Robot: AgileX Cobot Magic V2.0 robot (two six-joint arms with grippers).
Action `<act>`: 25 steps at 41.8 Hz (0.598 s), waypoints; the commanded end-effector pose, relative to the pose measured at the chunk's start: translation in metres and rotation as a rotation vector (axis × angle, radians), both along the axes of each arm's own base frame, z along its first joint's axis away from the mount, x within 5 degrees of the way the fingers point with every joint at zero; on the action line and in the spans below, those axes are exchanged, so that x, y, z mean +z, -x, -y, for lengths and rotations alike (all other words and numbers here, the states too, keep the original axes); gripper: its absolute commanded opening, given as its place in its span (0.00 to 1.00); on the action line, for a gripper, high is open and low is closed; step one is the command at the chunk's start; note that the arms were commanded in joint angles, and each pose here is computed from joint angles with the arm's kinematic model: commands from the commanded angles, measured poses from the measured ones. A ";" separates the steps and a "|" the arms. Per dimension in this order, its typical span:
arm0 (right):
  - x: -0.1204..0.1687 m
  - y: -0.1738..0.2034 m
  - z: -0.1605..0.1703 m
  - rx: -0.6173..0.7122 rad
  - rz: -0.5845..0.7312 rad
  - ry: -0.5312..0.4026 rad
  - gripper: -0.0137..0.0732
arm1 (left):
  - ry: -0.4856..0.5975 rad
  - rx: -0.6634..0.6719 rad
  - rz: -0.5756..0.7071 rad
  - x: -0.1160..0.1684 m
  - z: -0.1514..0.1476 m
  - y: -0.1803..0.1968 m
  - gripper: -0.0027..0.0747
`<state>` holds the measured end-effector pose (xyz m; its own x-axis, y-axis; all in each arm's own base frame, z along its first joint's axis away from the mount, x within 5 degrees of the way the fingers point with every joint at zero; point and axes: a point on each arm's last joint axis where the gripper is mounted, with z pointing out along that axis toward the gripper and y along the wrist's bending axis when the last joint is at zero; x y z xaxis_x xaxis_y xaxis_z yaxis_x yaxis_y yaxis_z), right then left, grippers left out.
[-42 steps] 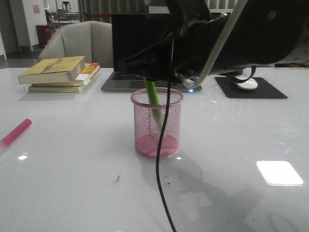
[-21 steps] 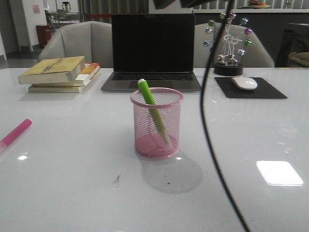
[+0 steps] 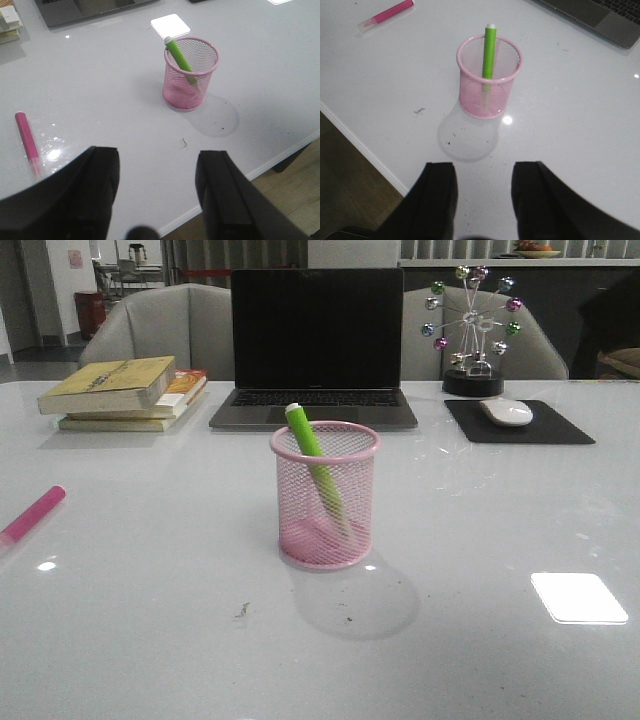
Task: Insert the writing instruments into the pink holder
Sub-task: 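Move the left gripper down over the pink marker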
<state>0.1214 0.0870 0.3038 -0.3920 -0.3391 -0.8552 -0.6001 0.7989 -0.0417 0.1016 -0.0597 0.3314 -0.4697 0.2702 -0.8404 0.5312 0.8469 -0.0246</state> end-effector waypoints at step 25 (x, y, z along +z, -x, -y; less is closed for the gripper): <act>0.010 0.008 0.007 0.007 0.098 -0.042 0.61 | -0.203 0.372 -0.357 -0.031 -0.001 -0.155 0.79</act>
<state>0.1102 0.0789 0.2978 -0.3885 -0.3378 -0.8573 -0.5998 0.7990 -0.0431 0.2341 -0.0641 0.2920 -0.8289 0.2179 -0.5152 0.2318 0.9720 0.0381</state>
